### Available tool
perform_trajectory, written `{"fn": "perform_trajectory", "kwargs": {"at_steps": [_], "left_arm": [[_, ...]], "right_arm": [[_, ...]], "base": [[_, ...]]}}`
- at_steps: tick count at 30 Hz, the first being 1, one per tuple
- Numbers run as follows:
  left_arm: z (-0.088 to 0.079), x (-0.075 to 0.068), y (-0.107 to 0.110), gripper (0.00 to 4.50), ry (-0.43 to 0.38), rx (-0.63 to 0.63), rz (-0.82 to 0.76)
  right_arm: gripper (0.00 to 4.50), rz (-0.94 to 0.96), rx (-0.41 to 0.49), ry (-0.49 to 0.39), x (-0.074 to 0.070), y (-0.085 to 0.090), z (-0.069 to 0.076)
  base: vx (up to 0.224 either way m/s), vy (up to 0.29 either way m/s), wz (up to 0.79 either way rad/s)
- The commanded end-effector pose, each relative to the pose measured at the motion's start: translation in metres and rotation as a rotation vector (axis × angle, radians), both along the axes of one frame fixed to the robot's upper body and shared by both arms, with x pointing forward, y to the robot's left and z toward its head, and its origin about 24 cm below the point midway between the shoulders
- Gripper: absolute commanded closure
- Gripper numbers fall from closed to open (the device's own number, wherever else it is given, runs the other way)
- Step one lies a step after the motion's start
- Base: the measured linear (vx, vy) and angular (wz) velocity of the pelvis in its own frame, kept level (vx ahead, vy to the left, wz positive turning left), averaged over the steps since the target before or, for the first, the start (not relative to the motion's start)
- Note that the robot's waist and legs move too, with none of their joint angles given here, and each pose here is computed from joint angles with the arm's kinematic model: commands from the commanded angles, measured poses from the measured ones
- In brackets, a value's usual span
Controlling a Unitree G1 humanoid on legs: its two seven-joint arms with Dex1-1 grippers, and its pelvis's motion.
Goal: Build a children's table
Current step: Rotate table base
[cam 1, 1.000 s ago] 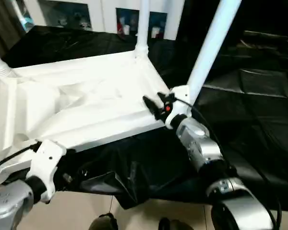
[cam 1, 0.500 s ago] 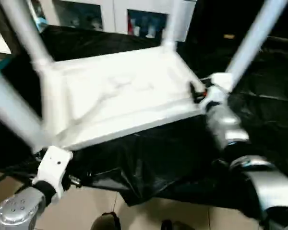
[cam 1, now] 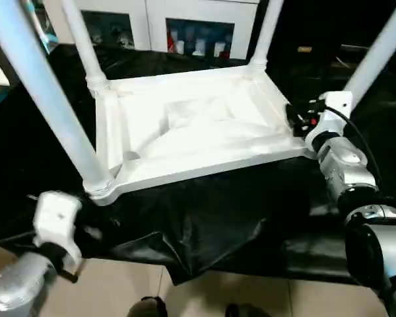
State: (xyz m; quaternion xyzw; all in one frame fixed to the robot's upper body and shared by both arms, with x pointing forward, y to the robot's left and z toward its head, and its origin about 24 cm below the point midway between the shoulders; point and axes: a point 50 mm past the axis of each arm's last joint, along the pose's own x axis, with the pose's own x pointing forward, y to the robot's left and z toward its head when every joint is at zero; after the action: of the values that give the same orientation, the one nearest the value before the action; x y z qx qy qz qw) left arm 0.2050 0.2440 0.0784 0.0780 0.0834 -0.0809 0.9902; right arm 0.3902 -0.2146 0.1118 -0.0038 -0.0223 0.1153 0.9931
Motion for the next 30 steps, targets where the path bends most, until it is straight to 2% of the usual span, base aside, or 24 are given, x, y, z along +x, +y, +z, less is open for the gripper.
{"fn": "perform_trajectory", "kwargs": {"at_steps": [1, 4, 5, 6, 8, 13, 17, 19, 22, 23, 29, 30], "left_arm": [[0.006, 0.005, 0.003, 0.15, -0.063, -0.047, 0.029], [0.009, 0.016, 0.003, 0.15, -0.088, -0.071, 0.054], [0.007, 0.021, 0.004, 0.15, -0.085, -0.063, 0.061], [0.007, 0.021, 0.004, 0.15, -0.085, -0.063, 0.061], [0.009, 0.027, 0.003, 0.15, -0.108, -0.097, 0.063], [0.017, 0.043, -0.017, 0.15, -0.17, -0.259, -0.086], [0.02, 0.046, -0.027, 0.15, -0.188, -0.335, -0.156], [0.022, 0.047, -0.029, 0.15, -0.193, -0.347, -0.168], [0.023, 0.044, -0.044, 0.15, -0.171, -0.387, -0.257], [0.023, 0.044, -0.046, 0.15, -0.164, -0.384, -0.27], [0.023, 0.042, -0.066, 0.15, -0.081, -0.403, -0.465], [0.023, 0.039, -0.07, 0.15, -0.056, -0.423, -0.522]], "right_arm": [[1.43, 0.082, 0.009, -0.033, -0.006, 0.0, -0.002], [1.43, 0.163, 0.009, -0.034, -0.019, 0.006, -0.016], [1.43, 0.191, -0.004, -0.031, -0.027, 0.01, -0.025], [1.43, 0.192, -0.004, -0.031, -0.027, 0.01, -0.025], [1.43, 0.2, 0.007, -0.027, -0.037, 0.013, -0.034], [1.43, 0.093, 0.065, 0.009, -0.07, 0.014, -0.057], [1.43, -0.039, 0.046, 0.047, -0.082, 0.007, -0.068], [1.43, -0.079, 0.038, 0.067, -0.084, 0.004, -0.071], [1.43, -0.226, -0.015, 0.175, -0.085, -0.005, -0.087], [1.43, -0.22, -0.026, 0.184, -0.085, -0.004, -0.088], [1.43, -0.226, -0.044, 0.283, -0.062, 0.004, -0.09], [1.43, -0.235, -0.05, 0.319, -0.053, 0.006, -0.09]], "base": [[0.0, 0.0, 0.0], [0.0, 0.0, 0.0], [0.0, 0.0, 0.0], [0.0, 0.0, 0.0], [0.0, 0.0, 0.0], [0.0, 0.0, 0.0], [0.0, 0.0, 0.0], [0.0, 0.0, 0.0], [0.0, 0.0, 0.0], [0.0, 0.0, 0.0], [0.0, 0.0, 0.0], [0.0, 0.0, 0.0]]}}
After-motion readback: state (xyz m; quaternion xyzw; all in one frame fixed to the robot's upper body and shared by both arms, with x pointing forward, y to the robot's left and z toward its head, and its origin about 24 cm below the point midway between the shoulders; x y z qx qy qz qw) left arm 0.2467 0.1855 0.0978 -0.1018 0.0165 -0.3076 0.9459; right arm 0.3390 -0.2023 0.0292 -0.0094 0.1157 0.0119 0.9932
